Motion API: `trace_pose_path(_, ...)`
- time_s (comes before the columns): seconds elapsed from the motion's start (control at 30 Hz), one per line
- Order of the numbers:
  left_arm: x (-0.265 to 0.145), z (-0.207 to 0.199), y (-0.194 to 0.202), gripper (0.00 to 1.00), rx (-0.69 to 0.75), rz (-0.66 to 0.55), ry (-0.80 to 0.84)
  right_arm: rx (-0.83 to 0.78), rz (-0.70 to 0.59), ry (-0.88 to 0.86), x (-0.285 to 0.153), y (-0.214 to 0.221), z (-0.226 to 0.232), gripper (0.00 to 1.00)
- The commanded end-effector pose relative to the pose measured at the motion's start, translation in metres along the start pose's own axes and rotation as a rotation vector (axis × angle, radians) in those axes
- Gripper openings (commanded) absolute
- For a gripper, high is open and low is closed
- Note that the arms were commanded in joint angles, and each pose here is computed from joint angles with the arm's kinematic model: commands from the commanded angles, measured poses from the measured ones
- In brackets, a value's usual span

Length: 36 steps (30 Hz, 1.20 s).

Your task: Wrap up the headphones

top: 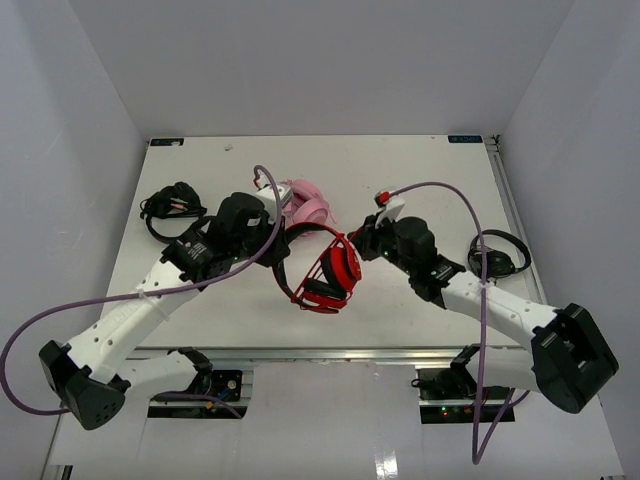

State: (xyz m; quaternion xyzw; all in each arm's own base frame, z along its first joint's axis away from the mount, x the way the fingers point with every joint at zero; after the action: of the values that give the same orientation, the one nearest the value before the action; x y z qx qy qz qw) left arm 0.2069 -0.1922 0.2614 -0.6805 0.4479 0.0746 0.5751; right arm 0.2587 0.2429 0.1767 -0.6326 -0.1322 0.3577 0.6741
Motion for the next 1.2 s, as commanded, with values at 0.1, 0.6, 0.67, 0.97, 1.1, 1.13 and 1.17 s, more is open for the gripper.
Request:
trace_pose_path(0.1,0.023,0.035,-0.005,0.0,0.153,-0.024,-0.203,-0.046,0.051,-0.114,-0.023,-0.064,0.003,0.08)
trace_pose_path(0.6,0.051,0.061,-0.02,0.0,0.214,-0.039,-0.442,-0.147,0.161,-0.202,-0.036,-0.101,0.016,0.08)
trace_pose_path(0.67,0.053,0.062,-0.023,0.0,0.224,-0.046,-0.455,-0.149,0.178,-0.214,-0.031,-0.105,0.017,0.08)
trace_pose_path(0.97,0.055,0.061,-0.033,0.0,0.239,-0.093,-0.471,-0.183,0.22,-0.141,-0.011,-0.118,0.005,0.08)
trace_pose_path(1.1,0.058,0.067,-0.034,0.0,0.235,-0.112,-0.52,-0.163,0.217,-0.155,-0.008,-0.121,0.008,0.08)
trace_pose_path(1.13,0.058,0.072,-0.035,0.0,0.226,-0.121,-0.568,-0.154,0.215,-0.162,-0.008,-0.122,0.01,0.08)
trace_pose_path(1.17,0.061,0.074,-0.036,0.0,0.222,-0.121,-0.586,-0.145,0.208,-0.168,-0.009,-0.126,0.012,0.08)
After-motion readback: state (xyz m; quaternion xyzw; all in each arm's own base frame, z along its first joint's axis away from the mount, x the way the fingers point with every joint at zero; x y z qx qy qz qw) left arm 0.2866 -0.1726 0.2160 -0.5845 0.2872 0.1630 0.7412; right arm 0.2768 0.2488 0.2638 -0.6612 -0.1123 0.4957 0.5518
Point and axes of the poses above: each gripper's point midway between its finger pads, its own x axis out along the fingers, its own z axis along the line the jaws close on, y = z × x, the point moved 4 cm from there along -x, back along the fingers, and after that the axes turned 8 degrees about -x, right-handed, at the moved point
